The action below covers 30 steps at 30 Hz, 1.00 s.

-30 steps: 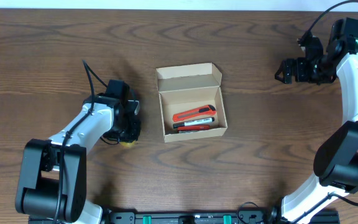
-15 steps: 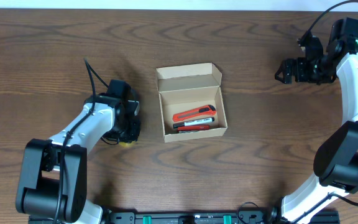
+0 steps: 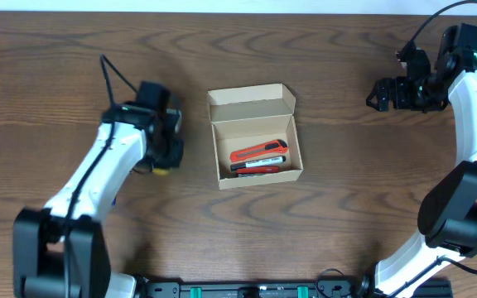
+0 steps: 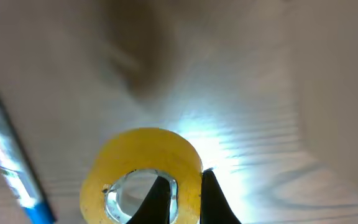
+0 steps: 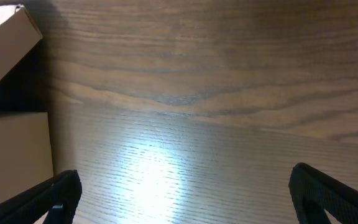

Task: Pack container
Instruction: 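Carry the tape roll over the box and drop it inside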

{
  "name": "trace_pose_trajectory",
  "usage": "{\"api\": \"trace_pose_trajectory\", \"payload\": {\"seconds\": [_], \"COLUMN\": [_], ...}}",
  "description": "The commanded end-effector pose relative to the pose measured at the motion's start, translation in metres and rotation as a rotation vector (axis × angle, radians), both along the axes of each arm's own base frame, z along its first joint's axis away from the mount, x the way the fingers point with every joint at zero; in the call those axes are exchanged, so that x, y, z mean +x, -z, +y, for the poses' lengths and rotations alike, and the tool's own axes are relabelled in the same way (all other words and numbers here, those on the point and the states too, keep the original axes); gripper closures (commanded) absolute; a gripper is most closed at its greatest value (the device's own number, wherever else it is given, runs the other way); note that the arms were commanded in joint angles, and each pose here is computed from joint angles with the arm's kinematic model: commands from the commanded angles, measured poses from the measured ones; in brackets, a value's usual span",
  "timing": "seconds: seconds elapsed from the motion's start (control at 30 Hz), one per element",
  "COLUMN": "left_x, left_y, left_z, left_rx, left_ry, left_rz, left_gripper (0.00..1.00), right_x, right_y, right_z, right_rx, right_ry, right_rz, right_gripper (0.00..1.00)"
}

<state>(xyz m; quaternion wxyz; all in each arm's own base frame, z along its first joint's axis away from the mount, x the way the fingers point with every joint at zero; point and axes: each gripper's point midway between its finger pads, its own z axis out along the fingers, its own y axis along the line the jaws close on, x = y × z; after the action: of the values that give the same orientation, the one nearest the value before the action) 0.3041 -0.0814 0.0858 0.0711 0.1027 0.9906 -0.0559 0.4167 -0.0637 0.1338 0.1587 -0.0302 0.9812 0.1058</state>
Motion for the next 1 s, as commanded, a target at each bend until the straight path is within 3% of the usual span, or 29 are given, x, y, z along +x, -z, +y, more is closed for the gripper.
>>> {"api": "trace_pose_trajectory", "payload": {"seconds": [0.0,0.17,0.33,0.43,0.6,0.97], "left_x": [0.014,0.001,-0.027,-0.035,-0.033,-0.004], "left_y": [-0.051,-0.102,-0.119,-0.118,-0.115,-0.078], "left_z": [-0.027,-0.085,-0.136,-0.156,-0.180,-0.204], "left_rx": [-0.091,-0.194,-0.157,-0.100,-0.072,-0.070], "left_ry": [0.170,0.591,1.009,1.148,1.237,1.245], "left_rz": [-0.144,-0.299,-0.410,-0.457,-0.512,-0.505], "left_gripper": [0.94,0.94,0.94,0.94,0.94,0.94], "right_x": [-0.002,-0.002,-0.002,-0.002,-0.002,-0.002], "right_y": [-0.008,-0.008,-0.008,-0.008,-0.008,-0.008], "right_z": [0.002,0.002,0.002,0.002,0.002,0.002], "right_rx": [-0.001,-0.001,-0.001,-0.001,-0.001,-0.001], "right_ry": [0.007,0.007,0.007,0.007,0.007,0.007], "right_rz": [-0.015,-0.015,-0.014,-0.014,-0.014,-0.014], "right_gripper": [0.01,0.01,0.01,0.01,0.01,0.01]}}
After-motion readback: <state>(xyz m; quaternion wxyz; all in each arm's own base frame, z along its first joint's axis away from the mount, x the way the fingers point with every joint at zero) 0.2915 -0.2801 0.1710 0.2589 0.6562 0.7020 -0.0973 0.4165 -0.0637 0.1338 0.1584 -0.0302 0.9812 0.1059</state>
